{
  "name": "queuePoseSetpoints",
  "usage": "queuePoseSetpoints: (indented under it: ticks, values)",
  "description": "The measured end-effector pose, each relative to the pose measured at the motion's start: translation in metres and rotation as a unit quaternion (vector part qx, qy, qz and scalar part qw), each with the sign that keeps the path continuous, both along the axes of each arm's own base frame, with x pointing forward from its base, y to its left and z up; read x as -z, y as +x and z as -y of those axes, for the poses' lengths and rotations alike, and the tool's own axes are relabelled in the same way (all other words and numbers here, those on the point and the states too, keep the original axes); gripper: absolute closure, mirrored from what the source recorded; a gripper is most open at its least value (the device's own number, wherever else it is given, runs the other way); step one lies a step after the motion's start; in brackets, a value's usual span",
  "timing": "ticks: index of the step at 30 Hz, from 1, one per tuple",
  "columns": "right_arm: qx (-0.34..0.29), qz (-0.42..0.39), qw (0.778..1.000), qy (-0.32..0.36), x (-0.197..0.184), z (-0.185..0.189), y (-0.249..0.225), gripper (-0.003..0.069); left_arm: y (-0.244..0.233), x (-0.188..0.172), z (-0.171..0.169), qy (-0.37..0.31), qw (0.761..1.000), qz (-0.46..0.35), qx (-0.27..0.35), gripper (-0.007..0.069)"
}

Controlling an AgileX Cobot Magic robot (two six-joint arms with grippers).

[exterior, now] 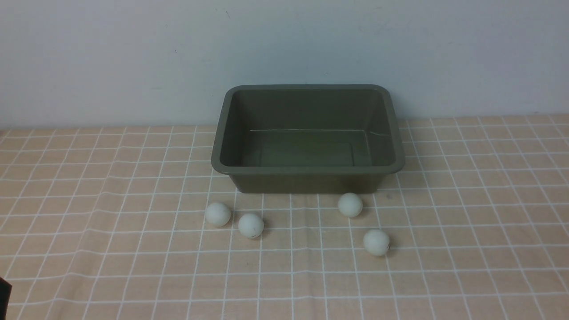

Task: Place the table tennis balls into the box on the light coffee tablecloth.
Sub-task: 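Reach for and grasp a ping pong ball on the table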

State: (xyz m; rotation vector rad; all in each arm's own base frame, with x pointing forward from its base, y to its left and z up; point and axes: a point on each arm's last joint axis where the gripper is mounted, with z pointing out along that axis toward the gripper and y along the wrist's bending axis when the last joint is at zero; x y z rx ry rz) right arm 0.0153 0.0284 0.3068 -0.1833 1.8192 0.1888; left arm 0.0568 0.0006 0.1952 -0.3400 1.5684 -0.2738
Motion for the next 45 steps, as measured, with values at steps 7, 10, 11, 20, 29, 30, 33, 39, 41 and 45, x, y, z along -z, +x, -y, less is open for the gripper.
queuePoseSetpoints:
  ticks: [7, 10, 11, 20, 29, 30, 33, 39, 41, 45]
  values:
    - [0.001, 0.006, 1.0, -0.008, -0.001, 0.0, 0.0, 0.0275, 0.0, -0.001, 0.0, -0.016, 1.0, 0.007, -0.001, 0.0693]
    - [0.002, 0.009, 1.0, -0.008, -0.001, 0.001, 0.0, 0.0275, 0.0, -0.001, 0.0, -0.017, 1.0, 0.007, -0.001, 0.0693]
    - [0.001, 0.009, 1.0, -0.008, -0.001, 0.001, 0.0, 0.0275, 0.0, -0.001, 0.0, -0.018, 1.0, 0.007, -0.001, 0.0693]
    - [-0.009, -0.005, 1.0, -0.002, 0.001, -0.001, -0.001, 0.0275, 0.0, -0.001, 0.0, -0.021, 1.0, 0.005, -0.001, 0.0693]
    - [-0.019, -0.014, 1.0, -0.009, 0.003, -0.003, -0.001, 0.0275, 0.0, -0.001, 0.0, -0.07, 0.997, 0.008, 0.001, 0.0685]
    - [-0.02, -0.013, 1.0, -0.012, 0.003, -0.003, -0.001, 0.0275, 0.0, -0.001, 0.001, -0.085, 0.996, 0.009, 0.002, 0.0676]
    - [-0.025, -0.009, 0.999, -0.025, 0.003, -0.003, -0.002, 0.0275, 0.0, -0.002, 0.001, -0.12, 0.993, 0.012, 0.003, 0.0617]
    - [-0.047, 0.001, 0.998, -0.045, 0.002, -0.006, -0.002, 0.0274, 0.0, -0.003, 0.001, -0.155, 0.988, 0.021, 0.001, 0.0365]
    - [-0.056, -0.002, 0.998, -0.043, 0.002, -0.007, -0.002, 0.0274, 0.0, -0.003, 0.002, -0.151, 0.988, 0.012, 0.009, 0.0265]
    - [-0.067, -0.018, 0.996, -0.049, 0.004, -0.008, 0.001, 0.0274, -0.004, -0.021, 0.008, -0.099, 0.994, 0.006, 0.041, 0.0187]
